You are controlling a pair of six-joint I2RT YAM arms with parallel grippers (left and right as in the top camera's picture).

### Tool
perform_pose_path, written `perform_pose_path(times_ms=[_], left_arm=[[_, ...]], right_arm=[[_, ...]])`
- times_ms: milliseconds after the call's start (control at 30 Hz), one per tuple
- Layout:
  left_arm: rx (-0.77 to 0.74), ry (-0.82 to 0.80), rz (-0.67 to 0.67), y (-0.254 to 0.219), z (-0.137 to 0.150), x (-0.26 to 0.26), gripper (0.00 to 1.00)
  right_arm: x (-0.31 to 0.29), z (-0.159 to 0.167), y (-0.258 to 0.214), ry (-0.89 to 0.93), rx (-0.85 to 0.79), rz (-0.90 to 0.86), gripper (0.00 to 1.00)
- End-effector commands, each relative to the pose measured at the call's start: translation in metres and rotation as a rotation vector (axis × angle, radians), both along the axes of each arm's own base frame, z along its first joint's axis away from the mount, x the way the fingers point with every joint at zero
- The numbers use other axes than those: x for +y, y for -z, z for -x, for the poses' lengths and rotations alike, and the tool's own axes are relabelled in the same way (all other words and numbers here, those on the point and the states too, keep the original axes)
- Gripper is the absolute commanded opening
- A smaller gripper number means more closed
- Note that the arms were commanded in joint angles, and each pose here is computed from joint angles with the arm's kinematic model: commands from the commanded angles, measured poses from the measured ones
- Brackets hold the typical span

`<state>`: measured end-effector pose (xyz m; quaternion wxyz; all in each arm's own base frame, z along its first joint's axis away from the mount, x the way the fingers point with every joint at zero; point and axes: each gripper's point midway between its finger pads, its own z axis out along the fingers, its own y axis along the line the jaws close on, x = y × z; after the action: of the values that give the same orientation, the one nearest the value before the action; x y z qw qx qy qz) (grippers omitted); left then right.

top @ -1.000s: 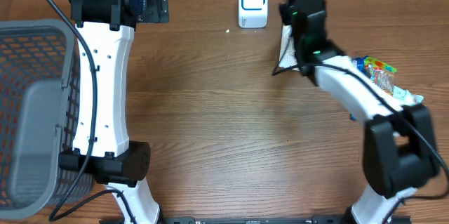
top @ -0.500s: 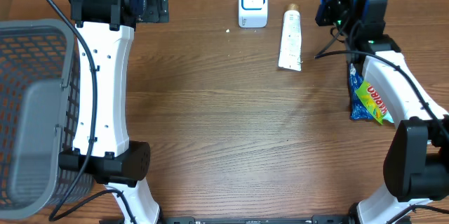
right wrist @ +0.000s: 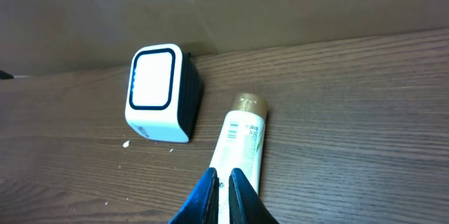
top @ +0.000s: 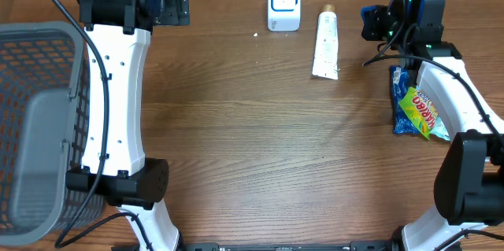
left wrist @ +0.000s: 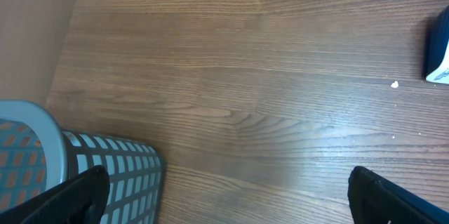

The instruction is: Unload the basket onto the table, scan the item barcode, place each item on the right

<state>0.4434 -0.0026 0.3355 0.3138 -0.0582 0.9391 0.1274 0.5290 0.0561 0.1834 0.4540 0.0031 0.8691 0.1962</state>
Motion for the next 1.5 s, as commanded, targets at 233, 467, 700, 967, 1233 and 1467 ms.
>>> perform_pose_path(times_ms=[233, 467, 700, 967, 1233, 1467], left_arm=[[-0.021, -0.004, 0.005, -0.006, 0.001, -0.002, 0.99], [-0.021, -0.004, 0.005, -0.006, 0.001, -0.002, 1.0], [-0.021, -0.004, 0.005, -0.006, 0.001, -0.002, 1.0], [-0.021, -0.004, 0.005, -0.006, 0.001, -0.002, 1.0], [-0.021, -0.004, 0.005, -0.006, 0.001, -0.002, 1.0], [-0.021, -0.004, 0.005, -0.006, 0.001, -0.002, 1.0]], right_arm=[[0.0, 0.001, -0.016, -0.006, -0.028, -0.004, 0.08], [0.001, 0.001, -0.016, -0.006, -0.027, -0.005, 0.08], [0.001, 0.003, -0.013, -0.03, -0.024, 0.03, 0.09], [0.014, -0.013, 0.006, -0.1, -0.058, -0.012, 0.33], [0.022, -0.025, 0.054, -0.133, -0.016, -0.038, 0.64], [0.025, -0.031, 0.099, -0.135, 0.035, -0.039, 0.69]])
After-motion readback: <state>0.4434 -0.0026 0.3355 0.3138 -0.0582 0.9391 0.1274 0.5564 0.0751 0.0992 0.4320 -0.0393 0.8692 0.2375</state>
